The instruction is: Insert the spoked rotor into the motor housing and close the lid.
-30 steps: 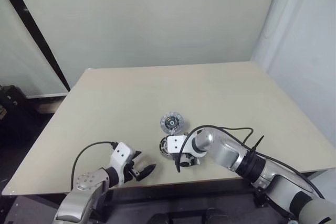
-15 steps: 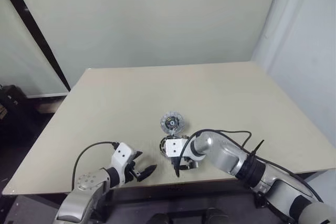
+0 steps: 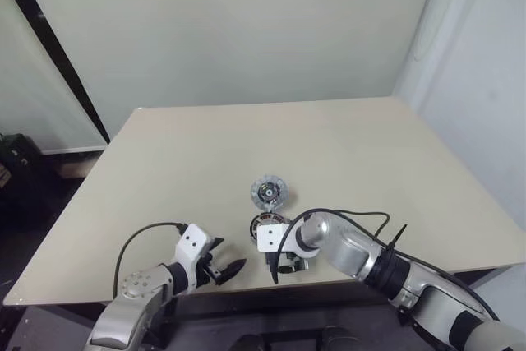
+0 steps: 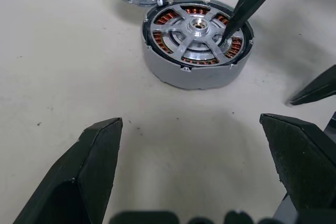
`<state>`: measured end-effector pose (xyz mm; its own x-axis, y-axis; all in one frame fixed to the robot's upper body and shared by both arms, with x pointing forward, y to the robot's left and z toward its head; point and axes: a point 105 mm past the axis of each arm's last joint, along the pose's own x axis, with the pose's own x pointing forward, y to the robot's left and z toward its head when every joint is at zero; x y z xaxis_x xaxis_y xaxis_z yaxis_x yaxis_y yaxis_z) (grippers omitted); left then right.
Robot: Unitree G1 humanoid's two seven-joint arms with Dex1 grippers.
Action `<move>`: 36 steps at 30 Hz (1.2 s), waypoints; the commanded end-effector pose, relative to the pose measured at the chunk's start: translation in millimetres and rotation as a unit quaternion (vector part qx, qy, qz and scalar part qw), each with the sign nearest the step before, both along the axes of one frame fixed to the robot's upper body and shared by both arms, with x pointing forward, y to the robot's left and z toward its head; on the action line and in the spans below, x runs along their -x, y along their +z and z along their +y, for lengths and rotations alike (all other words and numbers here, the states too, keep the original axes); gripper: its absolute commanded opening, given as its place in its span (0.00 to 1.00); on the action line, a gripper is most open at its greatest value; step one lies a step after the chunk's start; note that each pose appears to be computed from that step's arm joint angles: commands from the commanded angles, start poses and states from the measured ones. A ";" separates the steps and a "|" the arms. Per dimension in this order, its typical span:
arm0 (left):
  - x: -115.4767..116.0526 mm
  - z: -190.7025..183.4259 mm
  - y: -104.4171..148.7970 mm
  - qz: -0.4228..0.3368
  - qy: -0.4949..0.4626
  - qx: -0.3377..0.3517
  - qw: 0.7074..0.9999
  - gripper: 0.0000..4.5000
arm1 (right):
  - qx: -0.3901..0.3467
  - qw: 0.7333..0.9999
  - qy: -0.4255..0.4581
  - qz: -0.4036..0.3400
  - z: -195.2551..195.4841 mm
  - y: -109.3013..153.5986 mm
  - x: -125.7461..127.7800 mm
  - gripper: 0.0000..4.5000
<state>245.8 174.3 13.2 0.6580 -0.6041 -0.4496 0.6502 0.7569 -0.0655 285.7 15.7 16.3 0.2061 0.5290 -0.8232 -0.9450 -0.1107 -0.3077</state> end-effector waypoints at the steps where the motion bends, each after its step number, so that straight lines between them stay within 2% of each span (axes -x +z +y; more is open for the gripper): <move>1: -7.2 -0.4 13.3 -0.031 0.000 -0.001 1.000 1.00 | -0.008 1.000 -0.012 -0.015 0.0 4.8 -9.4 0.71; 9: -7.4 10.2 13.6 -0.028 0.012 -0.009 1.000 1.00 | -0.023 0.999 -0.027 -0.023 2.0 5.5 -13.5 0.06; 10: -7.6 10.8 13.7 -0.028 0.013 -0.009 0.999 1.00 | -0.026 0.999 -0.028 -0.024 2.8 6.2 -14.0 0.02; 17: -9.0 8.9 14.5 -0.031 0.014 -0.007 0.999 1.00 | -0.085 0.994 -0.056 -0.027 12.5 12.7 -20.9 0.02; 21: -9.7 8.8 14.4 -0.033 0.015 -0.007 0.999 1.00 | -0.164 0.979 -0.116 -0.024 24.3 28.6 -27.1 0.02; 25: -10.4 9.1 13.9 -0.033 0.017 -0.006 0.999 1.00 | -0.216 0.953 -0.209 0.046 29.7 33.1 -23.8 0.02; 32: -10.0 8.9 13.0 -0.034 0.020 -0.005 0.999 1.00 | -0.206 0.942 -0.257 0.068 28.4 33.5 -13.3 0.02; 36: -9.7 8.7 12.3 -0.034 0.020 -0.004 0.999 1.00 | -0.160 0.949 -0.270 0.025 21.2 33.3 -10.5 0.02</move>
